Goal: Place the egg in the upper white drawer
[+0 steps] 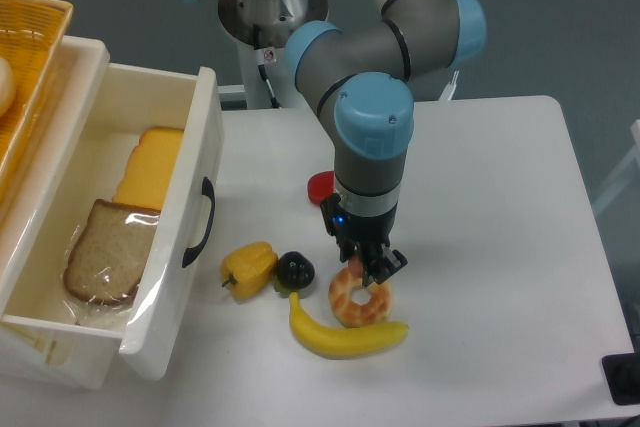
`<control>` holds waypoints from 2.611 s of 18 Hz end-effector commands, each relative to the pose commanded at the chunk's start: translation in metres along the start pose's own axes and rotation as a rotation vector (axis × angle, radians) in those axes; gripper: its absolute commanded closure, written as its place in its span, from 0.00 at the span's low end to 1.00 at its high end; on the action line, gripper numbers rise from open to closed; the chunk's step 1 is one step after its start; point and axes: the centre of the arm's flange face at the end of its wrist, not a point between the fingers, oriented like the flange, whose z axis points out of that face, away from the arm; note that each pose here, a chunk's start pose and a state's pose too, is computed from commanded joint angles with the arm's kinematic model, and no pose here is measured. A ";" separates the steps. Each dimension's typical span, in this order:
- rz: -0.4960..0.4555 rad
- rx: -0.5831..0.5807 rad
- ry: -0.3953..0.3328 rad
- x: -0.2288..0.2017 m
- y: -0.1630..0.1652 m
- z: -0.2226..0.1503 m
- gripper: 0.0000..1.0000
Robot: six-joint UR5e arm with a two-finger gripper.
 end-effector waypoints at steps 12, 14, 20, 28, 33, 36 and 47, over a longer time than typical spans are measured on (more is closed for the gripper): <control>-0.013 0.012 -0.024 -0.007 -0.001 -0.011 0.76; -0.016 0.014 -0.027 -0.007 0.000 -0.013 0.76; -0.050 0.020 -0.041 -0.008 -0.002 -0.024 0.76; -0.242 0.100 -0.070 0.003 -0.001 -0.066 0.76; -0.377 0.201 -0.073 0.016 -0.008 -0.103 0.76; -0.363 0.236 -0.082 0.031 -0.013 -0.122 0.75; -0.157 0.342 -0.060 0.116 -0.083 -0.159 0.76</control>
